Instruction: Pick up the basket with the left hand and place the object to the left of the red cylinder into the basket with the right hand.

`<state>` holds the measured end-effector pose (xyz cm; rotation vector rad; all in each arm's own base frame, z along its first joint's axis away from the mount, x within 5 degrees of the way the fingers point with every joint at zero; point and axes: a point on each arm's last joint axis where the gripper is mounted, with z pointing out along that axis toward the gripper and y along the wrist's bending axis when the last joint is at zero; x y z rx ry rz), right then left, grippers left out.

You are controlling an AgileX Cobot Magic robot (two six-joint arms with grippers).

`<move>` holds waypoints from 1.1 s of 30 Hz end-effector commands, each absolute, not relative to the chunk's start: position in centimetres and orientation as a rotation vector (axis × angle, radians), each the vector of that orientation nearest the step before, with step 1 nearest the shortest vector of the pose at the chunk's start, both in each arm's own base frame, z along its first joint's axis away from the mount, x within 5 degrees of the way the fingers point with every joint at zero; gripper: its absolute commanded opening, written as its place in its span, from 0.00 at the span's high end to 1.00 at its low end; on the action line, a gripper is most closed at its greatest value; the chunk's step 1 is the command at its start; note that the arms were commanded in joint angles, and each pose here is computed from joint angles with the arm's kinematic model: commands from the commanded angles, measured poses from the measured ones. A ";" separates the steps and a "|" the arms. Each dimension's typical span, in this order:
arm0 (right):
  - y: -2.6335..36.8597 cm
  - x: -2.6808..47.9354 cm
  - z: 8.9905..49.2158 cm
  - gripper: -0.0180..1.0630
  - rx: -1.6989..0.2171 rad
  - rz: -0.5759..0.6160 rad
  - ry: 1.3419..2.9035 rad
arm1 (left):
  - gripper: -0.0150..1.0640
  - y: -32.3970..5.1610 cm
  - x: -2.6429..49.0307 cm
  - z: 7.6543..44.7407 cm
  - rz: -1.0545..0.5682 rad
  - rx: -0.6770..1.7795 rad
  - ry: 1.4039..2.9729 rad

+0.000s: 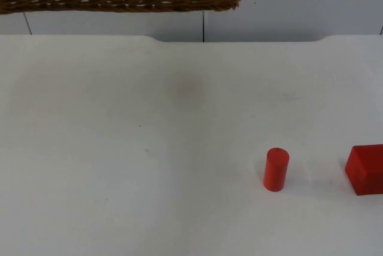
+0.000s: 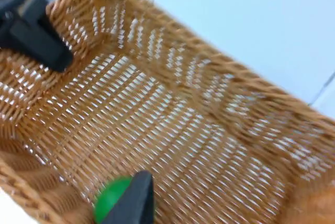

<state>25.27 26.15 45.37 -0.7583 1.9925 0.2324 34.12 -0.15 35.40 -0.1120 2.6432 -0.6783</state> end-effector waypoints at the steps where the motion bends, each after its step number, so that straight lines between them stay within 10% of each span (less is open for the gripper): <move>1: 24.4 23.9 46.7 0.01 -0.752 0.225 1.977 | 0.99 -0.3 34.1 35.8 -0.717 -0.126 2.617; 33: 8.6 10.2 40.8 0.01 -0.595 0.379 1.948 | 0.99 -0.4 37.4 31.1 -0.737 -0.107 2.691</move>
